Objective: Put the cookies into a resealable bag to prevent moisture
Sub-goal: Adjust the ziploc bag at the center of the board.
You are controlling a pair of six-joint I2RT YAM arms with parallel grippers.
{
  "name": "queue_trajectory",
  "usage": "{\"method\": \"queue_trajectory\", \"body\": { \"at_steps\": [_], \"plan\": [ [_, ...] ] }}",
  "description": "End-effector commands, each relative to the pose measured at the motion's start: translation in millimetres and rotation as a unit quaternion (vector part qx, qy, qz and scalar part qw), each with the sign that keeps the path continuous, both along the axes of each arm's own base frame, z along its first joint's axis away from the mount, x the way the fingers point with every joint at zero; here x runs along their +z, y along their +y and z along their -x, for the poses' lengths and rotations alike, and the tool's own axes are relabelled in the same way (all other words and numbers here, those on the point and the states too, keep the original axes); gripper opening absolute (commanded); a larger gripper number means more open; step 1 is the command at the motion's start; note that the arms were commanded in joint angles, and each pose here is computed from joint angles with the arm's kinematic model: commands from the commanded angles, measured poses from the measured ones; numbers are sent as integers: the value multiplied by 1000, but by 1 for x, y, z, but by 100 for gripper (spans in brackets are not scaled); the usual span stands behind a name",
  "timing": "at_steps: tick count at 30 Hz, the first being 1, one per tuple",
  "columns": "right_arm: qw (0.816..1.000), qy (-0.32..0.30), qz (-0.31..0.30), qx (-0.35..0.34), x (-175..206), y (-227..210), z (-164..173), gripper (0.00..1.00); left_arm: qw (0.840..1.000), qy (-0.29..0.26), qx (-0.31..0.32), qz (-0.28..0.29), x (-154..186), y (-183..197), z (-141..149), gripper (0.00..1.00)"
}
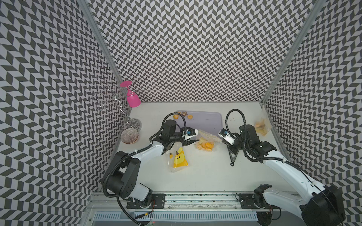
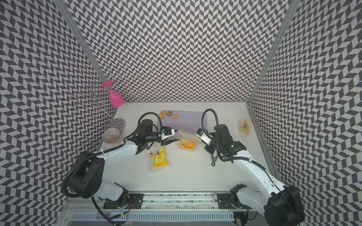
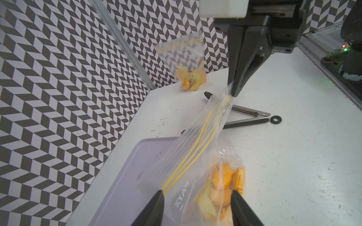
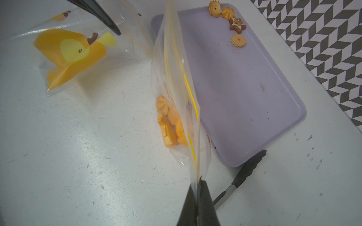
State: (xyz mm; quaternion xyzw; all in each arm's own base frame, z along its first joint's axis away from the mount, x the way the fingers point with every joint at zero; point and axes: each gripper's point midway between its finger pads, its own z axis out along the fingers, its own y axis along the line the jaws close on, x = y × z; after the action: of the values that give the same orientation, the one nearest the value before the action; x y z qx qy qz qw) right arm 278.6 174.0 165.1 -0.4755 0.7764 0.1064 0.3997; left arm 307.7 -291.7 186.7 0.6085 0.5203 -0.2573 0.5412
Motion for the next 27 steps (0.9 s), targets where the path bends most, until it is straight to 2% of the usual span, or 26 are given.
{"method": "queue_trajectory", "body": {
  "at_steps": [1,9,18,22,27],
  "plan": [
    [999,-28,-15,7,18,4,-4,0,1000,-6,-12,8,9,-4,-1,53],
    [999,-32,-11,7,18,3,-5,0,998,-11,69,0,6,22,-25,56],
    [999,-34,-14,10,19,4,-4,0,1000,5,6,12,11,4,-11,60],
    [999,-37,-15,10,20,3,-4,0,1000,9,-24,8,10,-5,-4,55],
    [999,-38,-16,12,21,4,-3,0,999,20,-30,1,3,-8,-5,39]
  ]
}}
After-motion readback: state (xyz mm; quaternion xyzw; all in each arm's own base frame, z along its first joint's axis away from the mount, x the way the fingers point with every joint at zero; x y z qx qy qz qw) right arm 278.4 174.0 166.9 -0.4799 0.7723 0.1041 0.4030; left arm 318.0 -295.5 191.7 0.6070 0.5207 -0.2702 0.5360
